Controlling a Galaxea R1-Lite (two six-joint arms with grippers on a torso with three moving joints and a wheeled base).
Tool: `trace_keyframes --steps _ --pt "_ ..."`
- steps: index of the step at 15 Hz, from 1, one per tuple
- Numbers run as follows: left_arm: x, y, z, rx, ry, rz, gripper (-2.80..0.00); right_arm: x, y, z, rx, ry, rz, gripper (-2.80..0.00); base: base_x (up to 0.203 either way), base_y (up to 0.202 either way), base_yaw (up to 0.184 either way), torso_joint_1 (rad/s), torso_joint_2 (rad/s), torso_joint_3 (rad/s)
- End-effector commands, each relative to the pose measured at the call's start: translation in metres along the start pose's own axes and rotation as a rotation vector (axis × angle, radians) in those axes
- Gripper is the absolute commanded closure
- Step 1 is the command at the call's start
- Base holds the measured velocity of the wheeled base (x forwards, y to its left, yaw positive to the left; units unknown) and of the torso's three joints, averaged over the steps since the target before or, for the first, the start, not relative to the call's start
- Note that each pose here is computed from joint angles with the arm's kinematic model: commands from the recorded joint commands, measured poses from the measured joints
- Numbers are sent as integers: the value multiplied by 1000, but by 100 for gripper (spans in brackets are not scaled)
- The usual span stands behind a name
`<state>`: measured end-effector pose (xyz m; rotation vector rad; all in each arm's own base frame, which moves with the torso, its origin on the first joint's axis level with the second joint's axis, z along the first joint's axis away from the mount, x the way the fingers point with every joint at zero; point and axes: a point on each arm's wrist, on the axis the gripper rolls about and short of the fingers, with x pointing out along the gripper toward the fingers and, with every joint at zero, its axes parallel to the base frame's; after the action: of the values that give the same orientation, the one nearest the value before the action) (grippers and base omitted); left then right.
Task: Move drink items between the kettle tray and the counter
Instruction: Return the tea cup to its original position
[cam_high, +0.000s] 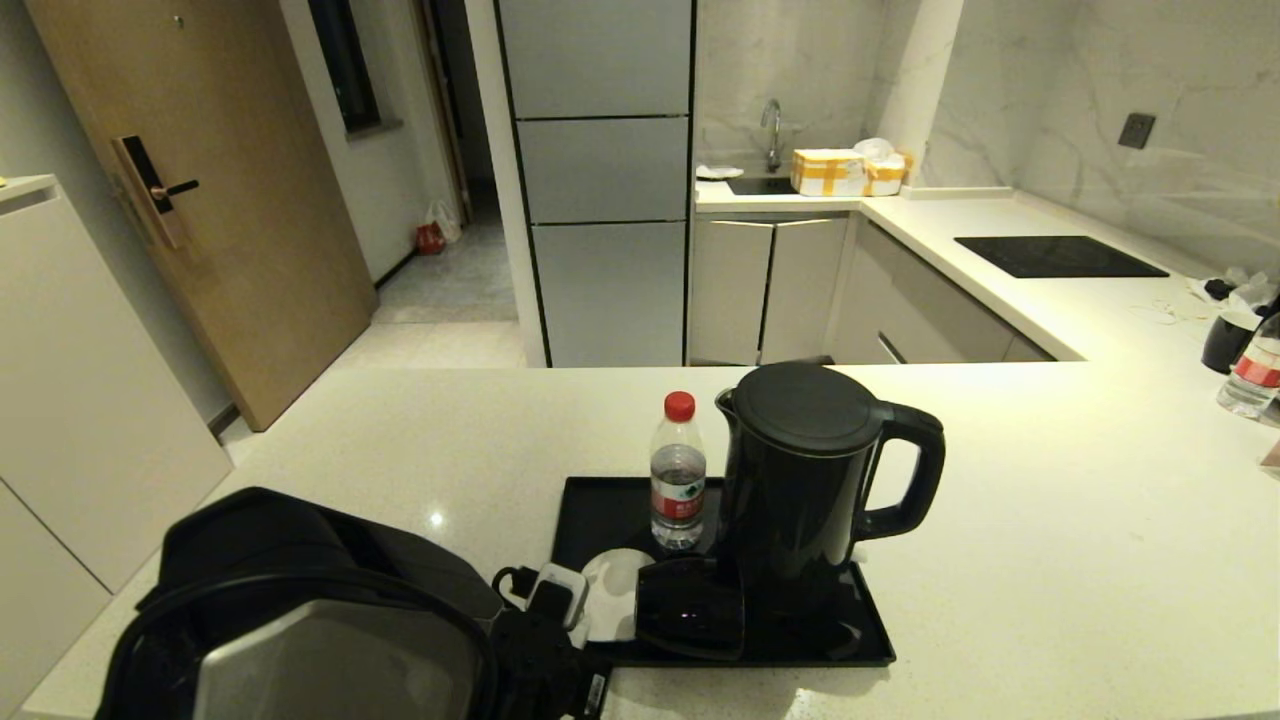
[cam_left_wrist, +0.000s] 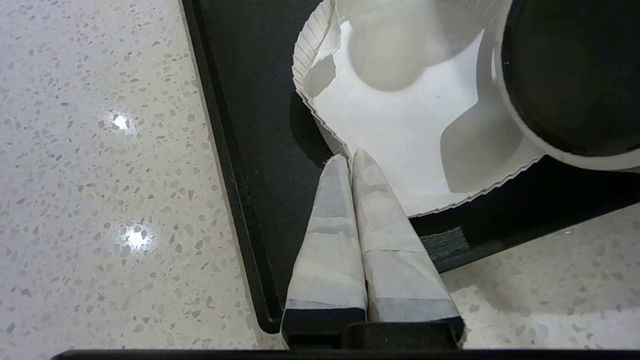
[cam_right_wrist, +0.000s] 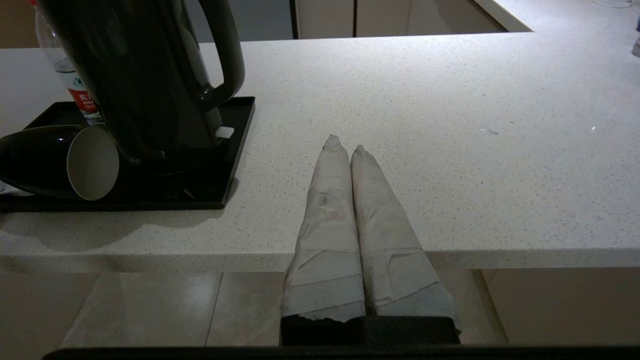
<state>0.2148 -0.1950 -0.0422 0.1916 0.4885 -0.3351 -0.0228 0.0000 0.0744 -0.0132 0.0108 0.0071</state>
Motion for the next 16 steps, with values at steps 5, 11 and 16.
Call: trace_keyframes --steps 5,11,16 --pt "-2 2 9 -46 -36 2 0 0 0 0 -1 3 1 0 0 0 0 0 0 0" --pt "-21 70 58 -155 -180 177 0 0 0 0 -1 3 1 0 0 0 0 0 0 0" --pt "-62 149 99 -195 -258 391 0 0 0 0 -1 3 1 0 0 0 0 0 0 0"
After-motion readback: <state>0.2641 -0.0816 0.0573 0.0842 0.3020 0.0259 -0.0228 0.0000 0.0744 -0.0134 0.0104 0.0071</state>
